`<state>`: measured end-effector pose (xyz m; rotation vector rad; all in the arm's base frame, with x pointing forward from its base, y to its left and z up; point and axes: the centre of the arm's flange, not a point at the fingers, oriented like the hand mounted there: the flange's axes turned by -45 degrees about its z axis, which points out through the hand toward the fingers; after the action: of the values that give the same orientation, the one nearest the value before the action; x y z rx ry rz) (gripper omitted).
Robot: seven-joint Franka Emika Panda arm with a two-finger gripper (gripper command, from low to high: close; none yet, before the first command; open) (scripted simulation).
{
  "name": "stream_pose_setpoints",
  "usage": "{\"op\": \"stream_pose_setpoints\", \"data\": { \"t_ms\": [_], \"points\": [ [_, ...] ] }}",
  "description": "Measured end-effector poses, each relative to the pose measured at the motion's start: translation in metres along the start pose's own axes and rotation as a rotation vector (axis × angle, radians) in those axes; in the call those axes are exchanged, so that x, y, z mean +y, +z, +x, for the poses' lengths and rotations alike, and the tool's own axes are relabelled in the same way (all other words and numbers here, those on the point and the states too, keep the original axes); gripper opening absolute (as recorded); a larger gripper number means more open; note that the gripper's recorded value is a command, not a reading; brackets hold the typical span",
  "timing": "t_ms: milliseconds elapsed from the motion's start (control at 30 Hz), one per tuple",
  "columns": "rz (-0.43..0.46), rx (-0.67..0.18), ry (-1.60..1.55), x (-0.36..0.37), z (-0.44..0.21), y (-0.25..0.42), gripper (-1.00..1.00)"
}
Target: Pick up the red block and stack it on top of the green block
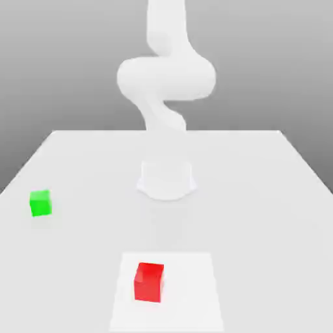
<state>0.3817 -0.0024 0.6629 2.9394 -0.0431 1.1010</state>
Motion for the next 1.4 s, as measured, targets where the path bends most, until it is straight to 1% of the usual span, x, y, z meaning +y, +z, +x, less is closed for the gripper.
{"op": "stream_pose_setpoints", "data": {
  "t_ms": [167, 367, 533, 667, 700, 867, 900, 1133, 1300, 1333, 1400],
  "points": [
    [-0.023, -0.172, 0.022, 0.007, -0.031, 0.116, 0.0],
    [-0.042, -0.372, 0.052, 0.018, -0.099, 0.232, 0.0],
    [-0.049, -0.538, 0.08, 0.027, -0.177, 0.307, 0.0],
    [-0.051, -0.671, 0.107, 0.033, -0.249, 0.35, 0.0],
    [-0.051, -0.693, 0.11, 0.033, -0.263, 0.359, 0.0],
    [-0.05, -0.715, 0.113, 0.033, -0.306, 0.4, 0.0],
    [-0.05, -0.715, 0.113, 0.033, -0.313, 0.407, -1.0],
    [-0.05, -0.715, 0.113, 0.033, -0.314, 0.409, -1.0],
    [-0.05, -0.715, 0.113, 0.033, -0.283, 0.374, -1.0],
    [-0.06, -0.714, 0.134, 0.039, -0.279, 0.367, -1.0],
    [-0.128, -0.708, 0.288, 0.085, -0.279, 0.353, -1.0]
  ]
}}
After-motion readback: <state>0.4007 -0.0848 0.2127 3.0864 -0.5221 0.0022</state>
